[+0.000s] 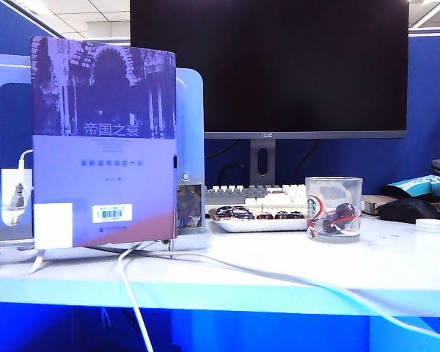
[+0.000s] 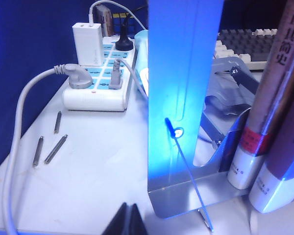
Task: Pick up the cherry on the right side of the glass and put it inside the glass.
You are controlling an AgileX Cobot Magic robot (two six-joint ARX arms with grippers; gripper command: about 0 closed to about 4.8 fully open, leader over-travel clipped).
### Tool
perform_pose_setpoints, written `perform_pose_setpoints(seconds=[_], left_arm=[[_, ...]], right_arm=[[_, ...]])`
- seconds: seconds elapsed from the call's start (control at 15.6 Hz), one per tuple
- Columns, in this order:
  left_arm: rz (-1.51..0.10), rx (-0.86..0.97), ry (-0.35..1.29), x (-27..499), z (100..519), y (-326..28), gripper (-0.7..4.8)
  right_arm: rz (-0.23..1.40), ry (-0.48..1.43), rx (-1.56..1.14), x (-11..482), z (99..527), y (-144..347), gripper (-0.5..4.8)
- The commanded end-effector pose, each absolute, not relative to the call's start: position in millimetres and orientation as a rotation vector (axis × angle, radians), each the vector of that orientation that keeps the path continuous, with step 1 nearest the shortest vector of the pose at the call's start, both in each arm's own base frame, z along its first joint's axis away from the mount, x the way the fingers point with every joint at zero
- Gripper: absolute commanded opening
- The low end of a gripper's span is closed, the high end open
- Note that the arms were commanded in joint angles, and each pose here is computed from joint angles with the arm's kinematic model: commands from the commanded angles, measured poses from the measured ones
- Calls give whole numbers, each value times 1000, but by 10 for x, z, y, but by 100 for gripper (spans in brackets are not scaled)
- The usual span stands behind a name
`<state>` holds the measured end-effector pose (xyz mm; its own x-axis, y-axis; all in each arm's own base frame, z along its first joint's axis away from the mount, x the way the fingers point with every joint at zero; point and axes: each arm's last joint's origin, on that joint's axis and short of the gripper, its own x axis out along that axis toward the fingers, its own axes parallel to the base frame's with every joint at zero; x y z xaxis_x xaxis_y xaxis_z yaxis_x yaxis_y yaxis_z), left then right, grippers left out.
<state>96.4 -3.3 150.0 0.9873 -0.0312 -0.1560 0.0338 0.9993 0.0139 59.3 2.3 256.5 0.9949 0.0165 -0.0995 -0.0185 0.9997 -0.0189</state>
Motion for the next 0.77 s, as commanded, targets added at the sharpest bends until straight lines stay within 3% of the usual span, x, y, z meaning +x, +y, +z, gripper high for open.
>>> perform_pose_setpoints(seconds=[0.06, 0.77], left_arm=[[-36, 21, 166, 961, 1488, -33, -5], [-36, 21, 166, 961, 1488, -33, -5]], right_arm=[[11, 24, 10, 649, 2386, 25, -1], [-10, 154, 1, 885, 1758, 33, -1]])
